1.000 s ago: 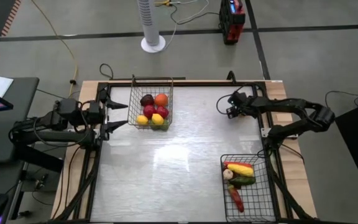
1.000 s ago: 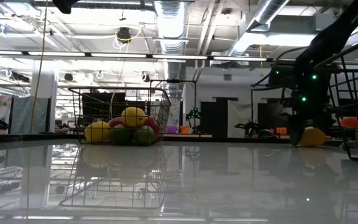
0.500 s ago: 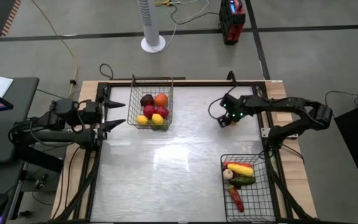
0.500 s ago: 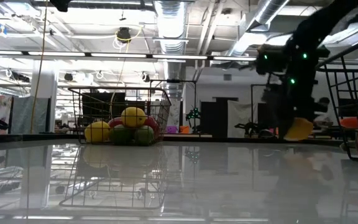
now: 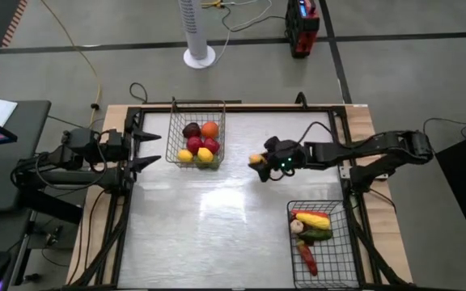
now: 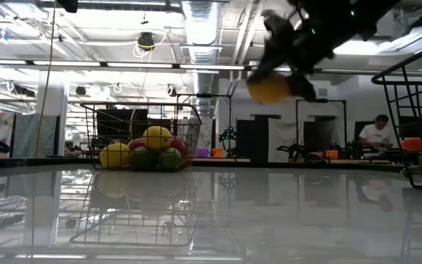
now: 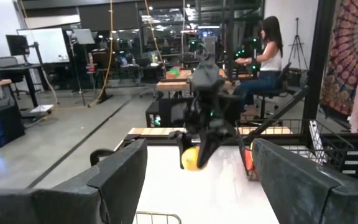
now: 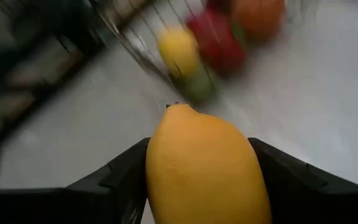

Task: Sort produce into baskets
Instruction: Put the lemon into the left wire basket, then return to Home Position

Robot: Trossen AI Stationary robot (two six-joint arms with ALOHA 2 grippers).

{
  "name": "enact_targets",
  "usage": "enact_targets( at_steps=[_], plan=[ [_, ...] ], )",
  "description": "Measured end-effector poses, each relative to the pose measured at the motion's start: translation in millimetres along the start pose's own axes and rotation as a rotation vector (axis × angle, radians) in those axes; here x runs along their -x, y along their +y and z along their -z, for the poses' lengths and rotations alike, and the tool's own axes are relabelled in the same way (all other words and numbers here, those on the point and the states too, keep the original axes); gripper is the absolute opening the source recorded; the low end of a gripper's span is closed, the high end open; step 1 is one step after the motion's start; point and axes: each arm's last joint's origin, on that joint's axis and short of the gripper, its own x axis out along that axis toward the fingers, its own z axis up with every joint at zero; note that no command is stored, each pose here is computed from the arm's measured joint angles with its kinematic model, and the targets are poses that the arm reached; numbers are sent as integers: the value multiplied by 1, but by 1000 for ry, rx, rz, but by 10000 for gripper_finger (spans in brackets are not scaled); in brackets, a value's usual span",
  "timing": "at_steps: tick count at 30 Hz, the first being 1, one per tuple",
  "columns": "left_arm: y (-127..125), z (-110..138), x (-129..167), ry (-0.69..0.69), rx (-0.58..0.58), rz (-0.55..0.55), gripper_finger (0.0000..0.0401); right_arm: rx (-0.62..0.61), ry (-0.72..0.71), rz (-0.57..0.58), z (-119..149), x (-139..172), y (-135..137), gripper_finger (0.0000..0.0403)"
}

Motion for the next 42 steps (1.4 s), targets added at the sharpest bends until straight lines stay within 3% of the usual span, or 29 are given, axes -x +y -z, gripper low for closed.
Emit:
enact_targets(
  at_steps=[4,8,18,25,33,42],
  plan=[
    [0,-1,0,-8,0,-1,279,22,-186,-100,-10,-3,18,277],
    [0,-2,0,-17,-3,-2,279,76,-282,-165,-19,-22,32,278],
    [0,-2,-1,-16,-19,-11,279,313,-393,-124,-76,-99,72,278],
    [0,-1,-1,-8,-21,-1,279,428,-393,-43,-104,-145,72,306],
    [0,0,0,2,-37,-2,279,390,-315,24,-118,-152,57,391],
    [0,-1,0,-9,-32,-10,279,381,-244,60,-128,-120,61,375]
  ],
)
